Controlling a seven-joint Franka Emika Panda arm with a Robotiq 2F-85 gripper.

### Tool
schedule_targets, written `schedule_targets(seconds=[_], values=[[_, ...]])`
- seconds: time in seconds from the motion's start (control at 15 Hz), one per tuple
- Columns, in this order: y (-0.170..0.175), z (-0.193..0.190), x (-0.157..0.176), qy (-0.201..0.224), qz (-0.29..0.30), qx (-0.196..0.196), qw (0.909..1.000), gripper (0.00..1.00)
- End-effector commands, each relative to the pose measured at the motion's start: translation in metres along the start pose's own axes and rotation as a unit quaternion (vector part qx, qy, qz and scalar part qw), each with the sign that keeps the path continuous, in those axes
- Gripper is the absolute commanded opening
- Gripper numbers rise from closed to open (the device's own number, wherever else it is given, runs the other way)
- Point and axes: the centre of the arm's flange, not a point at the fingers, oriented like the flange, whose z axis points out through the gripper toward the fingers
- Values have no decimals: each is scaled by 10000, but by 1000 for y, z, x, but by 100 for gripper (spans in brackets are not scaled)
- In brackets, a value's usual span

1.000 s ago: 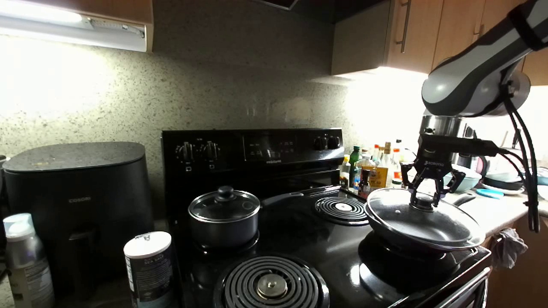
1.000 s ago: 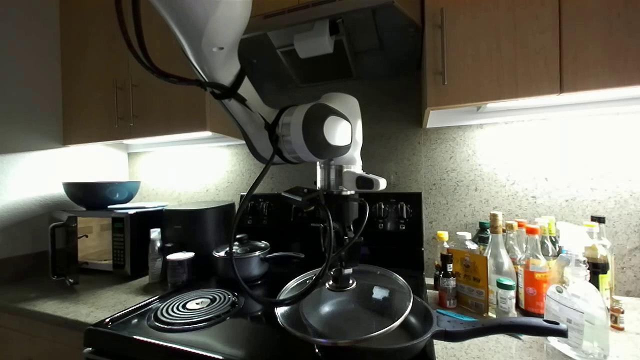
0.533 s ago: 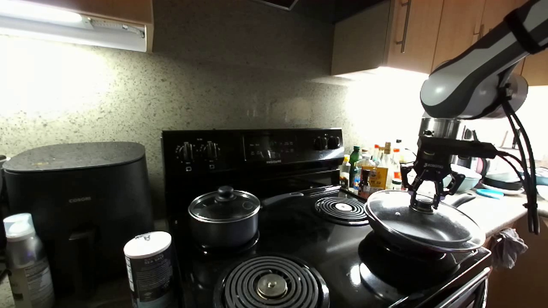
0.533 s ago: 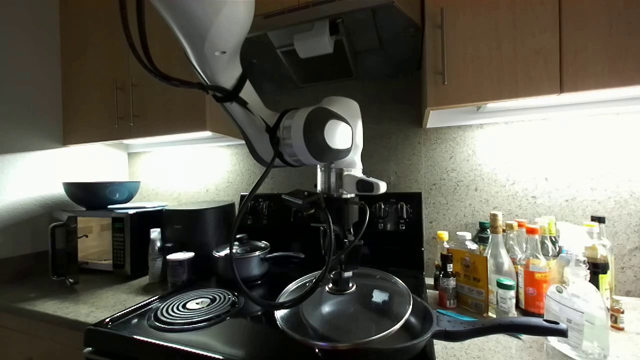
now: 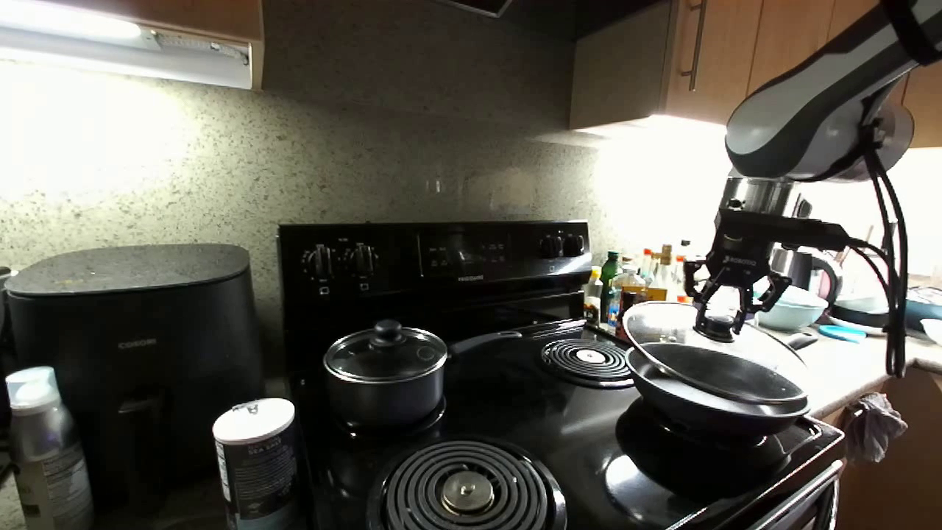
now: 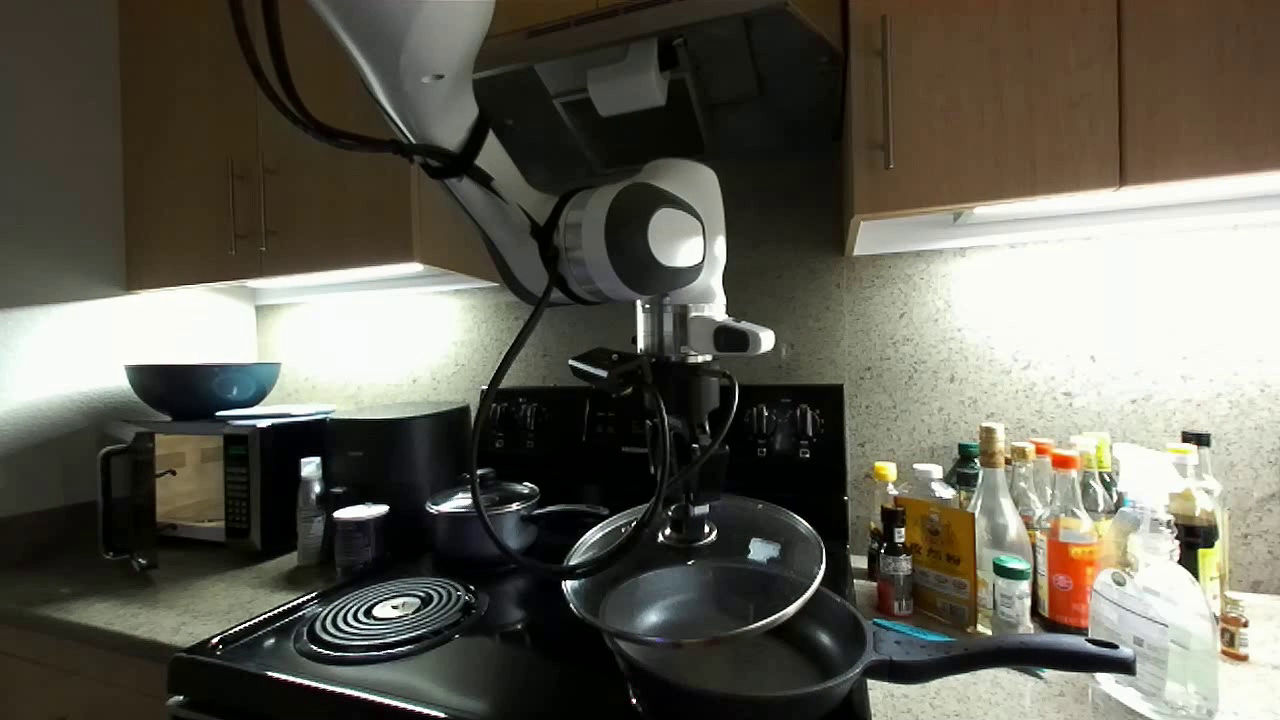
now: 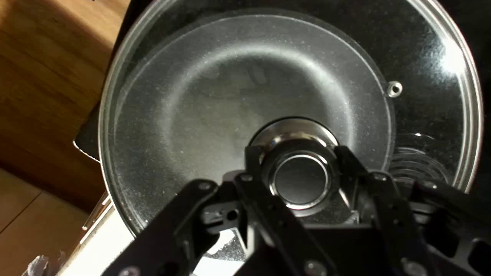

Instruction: Put the lid on the pot, then put the lid on the stove

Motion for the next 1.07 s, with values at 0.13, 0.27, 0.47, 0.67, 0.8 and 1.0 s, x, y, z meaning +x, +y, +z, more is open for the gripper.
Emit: schedule_targets(seconds=[0.13, 0.27, 0.47, 0.67, 0.8, 1.0], values=[[0, 5, 1, -43, 5, -29, 10000, 50], [0, 11, 0, -91, 8, -63, 9999, 50], [0, 12, 0, -98, 9, -69, 9999, 25], [1, 9, 11, -141, 148, -34, 9998, 25], [5, 7, 21, -200, 278, -5, 9994, 25], [9, -1, 40, -269, 525, 100, 9982, 25]])
